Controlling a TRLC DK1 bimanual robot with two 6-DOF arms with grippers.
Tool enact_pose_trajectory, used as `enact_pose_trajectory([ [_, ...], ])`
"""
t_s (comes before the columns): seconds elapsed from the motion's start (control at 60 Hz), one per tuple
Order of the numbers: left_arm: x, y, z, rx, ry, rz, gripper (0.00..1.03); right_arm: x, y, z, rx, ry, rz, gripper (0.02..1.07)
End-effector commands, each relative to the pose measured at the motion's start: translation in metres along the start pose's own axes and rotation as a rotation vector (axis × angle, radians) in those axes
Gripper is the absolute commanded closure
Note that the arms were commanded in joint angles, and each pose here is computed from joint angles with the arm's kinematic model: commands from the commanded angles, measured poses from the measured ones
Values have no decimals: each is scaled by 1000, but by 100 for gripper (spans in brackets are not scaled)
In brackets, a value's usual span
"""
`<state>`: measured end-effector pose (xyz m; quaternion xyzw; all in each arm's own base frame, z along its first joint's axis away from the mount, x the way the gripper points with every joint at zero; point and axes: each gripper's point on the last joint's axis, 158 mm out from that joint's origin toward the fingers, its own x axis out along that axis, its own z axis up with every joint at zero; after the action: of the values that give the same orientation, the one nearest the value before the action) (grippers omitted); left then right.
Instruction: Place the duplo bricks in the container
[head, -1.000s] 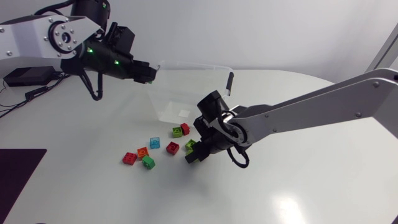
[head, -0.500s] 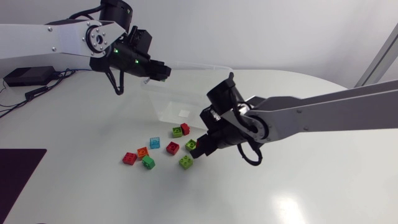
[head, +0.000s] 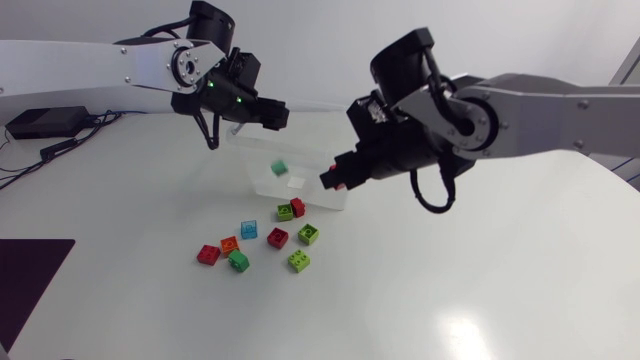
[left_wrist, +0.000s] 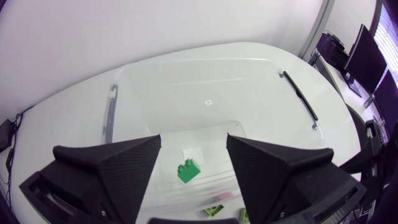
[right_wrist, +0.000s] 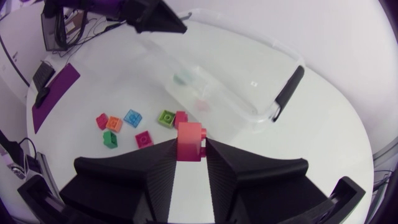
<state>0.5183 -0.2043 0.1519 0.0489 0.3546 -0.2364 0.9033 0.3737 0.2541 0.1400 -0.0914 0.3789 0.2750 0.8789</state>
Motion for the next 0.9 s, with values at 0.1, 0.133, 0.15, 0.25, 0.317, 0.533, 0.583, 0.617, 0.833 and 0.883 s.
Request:
enact_pose_trajectory([
  [0.1,-63,3,23,-13,-68,20,6,-20,-24,52,37,-97,-39,81],
  [0.133,-76,5,22,-12,-71,27,6,-20,-26,57,39,-104,-41,81],
  [0.15,-81,5,20,-13,-71,30,6,-20,-28,60,41,-110,-43,81],
  [0.25,-105,13,2,-13,-30,55,6,-16,-35,73,51,-129,-53,80],
  [0.317,-116,19,-19,-11,11,74,6,-11,-40,78,55,-139,-59,80],
  [0.533,-119,35,-133,32,229,91,7,26,-60,83,78,-128,-81,78],
  [0.583,-120,41,-153,33,260,97,7,34,-64,84,82,-130,-87,78],
  [0.617,-119,44,-165,36,285,95,7,39,-65,85,83,-128,-87,77],
  [0.833,-110,49,-225,-10,446,72,7,62,-75,84,83,-106,-124,50],
  [0.883,-107,48,-233,-22,473,65,7,61,-75,87,84,-111,-128,37],
])
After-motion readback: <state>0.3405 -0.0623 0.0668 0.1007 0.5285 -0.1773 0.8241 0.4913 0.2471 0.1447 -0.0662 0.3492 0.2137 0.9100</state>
